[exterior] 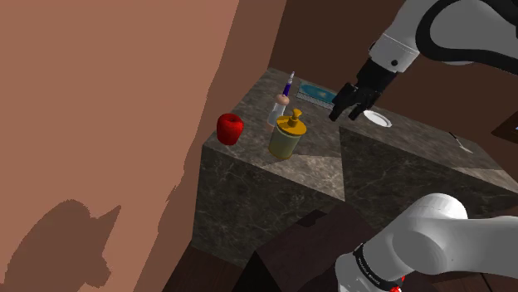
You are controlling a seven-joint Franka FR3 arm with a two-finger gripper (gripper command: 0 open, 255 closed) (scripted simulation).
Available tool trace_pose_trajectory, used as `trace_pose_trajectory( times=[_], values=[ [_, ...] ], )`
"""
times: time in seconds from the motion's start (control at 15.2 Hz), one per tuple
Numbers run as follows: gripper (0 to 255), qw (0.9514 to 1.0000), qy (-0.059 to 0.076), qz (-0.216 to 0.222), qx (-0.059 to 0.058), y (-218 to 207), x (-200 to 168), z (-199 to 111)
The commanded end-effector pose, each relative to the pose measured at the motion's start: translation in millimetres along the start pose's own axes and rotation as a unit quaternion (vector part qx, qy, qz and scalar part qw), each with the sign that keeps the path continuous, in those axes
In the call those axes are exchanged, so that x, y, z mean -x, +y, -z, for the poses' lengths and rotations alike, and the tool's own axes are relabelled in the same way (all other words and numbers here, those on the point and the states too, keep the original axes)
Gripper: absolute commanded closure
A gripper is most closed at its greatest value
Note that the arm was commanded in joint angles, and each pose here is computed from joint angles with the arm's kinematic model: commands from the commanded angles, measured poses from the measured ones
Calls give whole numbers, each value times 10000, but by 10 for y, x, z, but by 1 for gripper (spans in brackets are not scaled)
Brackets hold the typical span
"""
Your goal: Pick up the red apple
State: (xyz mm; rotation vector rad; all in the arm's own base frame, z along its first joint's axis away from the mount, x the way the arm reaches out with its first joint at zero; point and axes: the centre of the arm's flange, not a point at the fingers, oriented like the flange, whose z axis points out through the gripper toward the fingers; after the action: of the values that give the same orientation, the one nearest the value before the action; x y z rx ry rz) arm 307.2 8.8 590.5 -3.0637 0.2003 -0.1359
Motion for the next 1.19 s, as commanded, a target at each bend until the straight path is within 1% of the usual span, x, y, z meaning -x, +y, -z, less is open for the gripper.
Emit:
trace_pose_trajectory(
  times=[0.0, 1.12],
  values=[
    [0, 10000, 0, 0, 0, 0, 0, 0],
    [0, 9993, 230, 244, 193, -943, -1696, -1063]
  ],
)
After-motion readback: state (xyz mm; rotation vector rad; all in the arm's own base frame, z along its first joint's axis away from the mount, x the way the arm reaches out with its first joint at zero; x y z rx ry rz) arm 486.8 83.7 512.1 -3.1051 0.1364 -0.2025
